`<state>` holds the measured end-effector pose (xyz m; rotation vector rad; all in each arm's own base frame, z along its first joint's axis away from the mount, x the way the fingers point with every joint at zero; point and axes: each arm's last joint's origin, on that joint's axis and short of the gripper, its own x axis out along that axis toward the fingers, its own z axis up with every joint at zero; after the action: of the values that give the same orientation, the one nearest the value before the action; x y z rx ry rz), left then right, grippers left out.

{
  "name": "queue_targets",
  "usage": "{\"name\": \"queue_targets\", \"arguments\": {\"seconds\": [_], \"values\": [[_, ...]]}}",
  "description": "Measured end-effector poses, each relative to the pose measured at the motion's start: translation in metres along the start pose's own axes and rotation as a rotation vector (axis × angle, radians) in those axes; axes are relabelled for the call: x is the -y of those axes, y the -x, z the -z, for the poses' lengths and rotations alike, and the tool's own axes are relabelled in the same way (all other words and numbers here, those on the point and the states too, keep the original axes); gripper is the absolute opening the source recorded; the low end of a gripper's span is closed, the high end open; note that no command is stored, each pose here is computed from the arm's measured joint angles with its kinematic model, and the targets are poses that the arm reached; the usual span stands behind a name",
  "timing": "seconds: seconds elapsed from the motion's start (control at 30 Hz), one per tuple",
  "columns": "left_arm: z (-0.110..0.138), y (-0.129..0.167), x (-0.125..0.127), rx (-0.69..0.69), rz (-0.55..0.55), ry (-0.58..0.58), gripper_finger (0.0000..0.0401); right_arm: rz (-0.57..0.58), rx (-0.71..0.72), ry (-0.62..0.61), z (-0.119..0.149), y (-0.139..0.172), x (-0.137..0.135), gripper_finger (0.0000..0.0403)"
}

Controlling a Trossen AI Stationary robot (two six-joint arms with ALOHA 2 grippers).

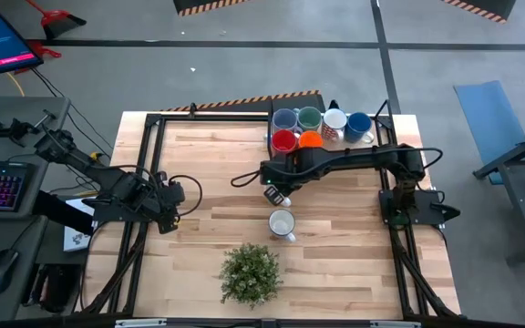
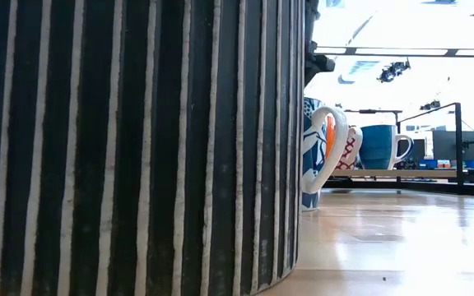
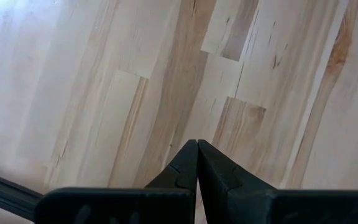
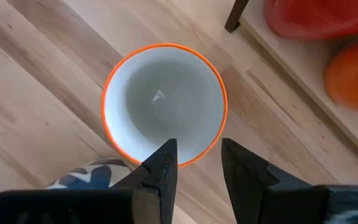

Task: Place coffee mugs
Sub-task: Put the yellow patterned mug on the shelf

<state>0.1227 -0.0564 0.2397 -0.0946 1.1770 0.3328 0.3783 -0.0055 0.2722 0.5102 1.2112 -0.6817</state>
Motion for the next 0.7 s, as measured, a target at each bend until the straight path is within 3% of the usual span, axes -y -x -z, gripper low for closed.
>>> {"name": "queue_targets", "arguments": {"seconds": [0.3, 0.7], "values": [[0.000, 0.000, 0.000, -0.001, 0.000, 0.000, 0.0000, 0.064, -0.016, 0.007, -0.007, -0.018, 0.004, 0.0103], [0.004, 0.002, 0.004, 0.006, 0.010, -0.017, 0.0000, 0.050, -0.093, 0.027, -0.019, -0.046, 0.009, 0.0103]]}}
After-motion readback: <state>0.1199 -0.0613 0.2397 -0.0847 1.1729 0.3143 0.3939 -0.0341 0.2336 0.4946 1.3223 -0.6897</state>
